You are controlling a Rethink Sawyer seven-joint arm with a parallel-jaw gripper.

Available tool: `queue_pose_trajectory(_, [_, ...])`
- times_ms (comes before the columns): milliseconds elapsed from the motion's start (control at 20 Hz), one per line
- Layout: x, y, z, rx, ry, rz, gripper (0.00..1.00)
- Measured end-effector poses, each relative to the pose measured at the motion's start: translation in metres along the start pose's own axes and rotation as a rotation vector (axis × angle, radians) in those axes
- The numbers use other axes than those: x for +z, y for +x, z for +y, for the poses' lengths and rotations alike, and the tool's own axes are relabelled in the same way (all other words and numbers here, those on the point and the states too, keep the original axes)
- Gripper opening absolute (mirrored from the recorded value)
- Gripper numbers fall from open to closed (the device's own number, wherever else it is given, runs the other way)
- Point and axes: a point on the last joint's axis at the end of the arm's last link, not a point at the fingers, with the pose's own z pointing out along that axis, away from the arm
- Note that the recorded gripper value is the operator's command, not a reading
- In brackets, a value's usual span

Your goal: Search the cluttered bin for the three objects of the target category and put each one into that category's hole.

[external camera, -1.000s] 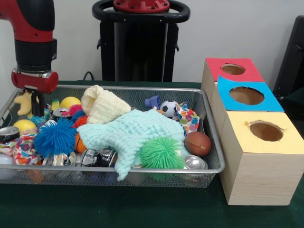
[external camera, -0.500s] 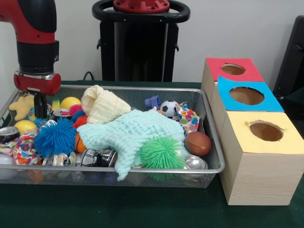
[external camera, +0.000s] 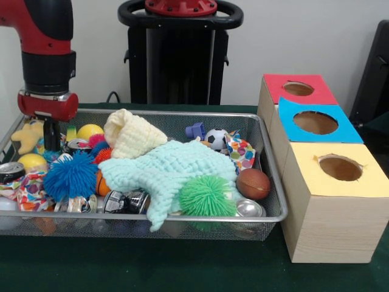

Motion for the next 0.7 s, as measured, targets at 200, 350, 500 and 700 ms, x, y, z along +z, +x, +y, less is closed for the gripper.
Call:
queue_pose_trajectory(200, [-0.008,-0.01,0.004,-0.019,0.011,-0.012,0.0])
queue_pose_trajectory(350, [-0.012,-0.013,0.004,-0.025,0.016,-0.014,0.0])
queue_pose_trajectory(500, [-0.017,-0.016,0.003,-0.029,0.023,-0.014,0.0])
queue_pose_trajectory(700, [-0.022,-0.019,0.0,-0.03,0.031,-0.016,0.0])
